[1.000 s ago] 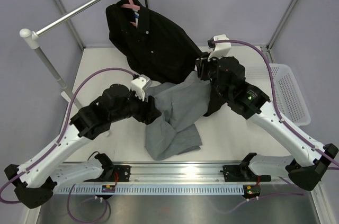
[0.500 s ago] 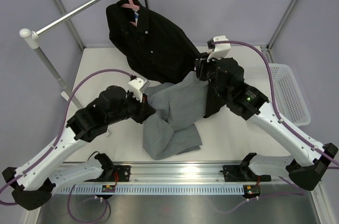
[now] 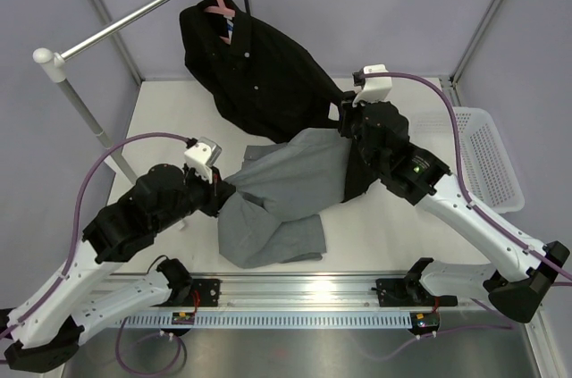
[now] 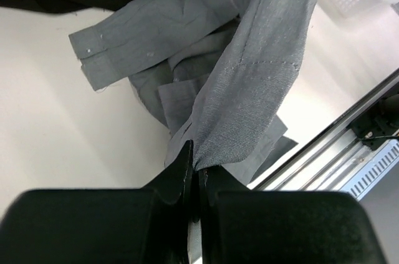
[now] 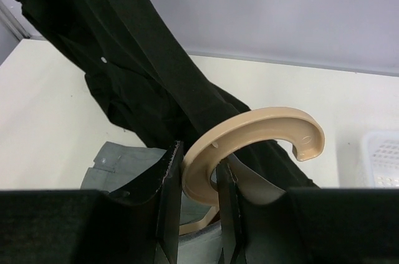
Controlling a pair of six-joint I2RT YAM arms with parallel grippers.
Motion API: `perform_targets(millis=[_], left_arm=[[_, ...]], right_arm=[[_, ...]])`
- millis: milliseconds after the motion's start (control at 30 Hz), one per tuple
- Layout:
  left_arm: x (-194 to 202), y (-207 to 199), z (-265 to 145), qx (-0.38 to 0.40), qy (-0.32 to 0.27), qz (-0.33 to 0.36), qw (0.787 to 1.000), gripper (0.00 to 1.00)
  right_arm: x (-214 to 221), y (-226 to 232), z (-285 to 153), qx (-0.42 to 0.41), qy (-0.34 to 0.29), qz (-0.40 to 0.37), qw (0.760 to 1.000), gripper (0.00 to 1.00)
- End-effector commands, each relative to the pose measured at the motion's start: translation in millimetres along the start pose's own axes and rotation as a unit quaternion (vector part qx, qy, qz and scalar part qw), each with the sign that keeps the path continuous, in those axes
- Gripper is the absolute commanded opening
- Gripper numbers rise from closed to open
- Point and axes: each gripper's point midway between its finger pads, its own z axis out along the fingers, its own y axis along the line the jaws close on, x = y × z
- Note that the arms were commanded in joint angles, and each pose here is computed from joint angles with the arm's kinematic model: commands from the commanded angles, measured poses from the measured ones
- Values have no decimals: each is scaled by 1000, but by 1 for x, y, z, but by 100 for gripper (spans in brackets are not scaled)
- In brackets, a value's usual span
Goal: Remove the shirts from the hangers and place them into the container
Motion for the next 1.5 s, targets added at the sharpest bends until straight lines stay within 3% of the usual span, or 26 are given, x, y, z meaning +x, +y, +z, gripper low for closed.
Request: perform_targets(millis=[0, 300, 633, 733, 933, 1100, 1133, 1167, 1267, 1467], left_arm=[[1, 8, -2, -20, -6, 2, 1000, 0], [30, 41, -8, -102, -17, -64, 993, 0], [55, 85, -32, -219, -74, -201, 952, 0], [62, 85, -33, -212, -81, -221, 948, 0], [79, 56, -12, -145, -3, -188, 971, 2], [48, 27, -12, -69, -5, -142, 988, 32], [41, 19, -9, -48, -5, -133, 990, 44], [37, 6, -10, -17, 4, -126, 992, 68], [12, -10, -16, 21, 0, -100, 995, 91], [-55, -31, -31, 53, -45, -80, 994, 92]], right_arm=[[-21, -29, -6, 60, -34, -7, 998, 0], [-51, -63, -25, 116, -54, 32, 991, 0], [-63, -86, -45, 148, -59, 68, 985, 0], [-67, -87, -49, 149, -64, 88, 983, 0], [-74, -63, -41, 89, -73, 120, 986, 0], [-64, -20, -23, -16, -69, 93, 993, 0], [-66, -13, -23, -37, -75, 92, 992, 0], [-65, -7, -23, -53, -75, 90, 992, 0], [-59, 11, -25, -103, -78, 71, 989, 0], [-43, 32, -27, -169, -93, 30, 981, 0]])
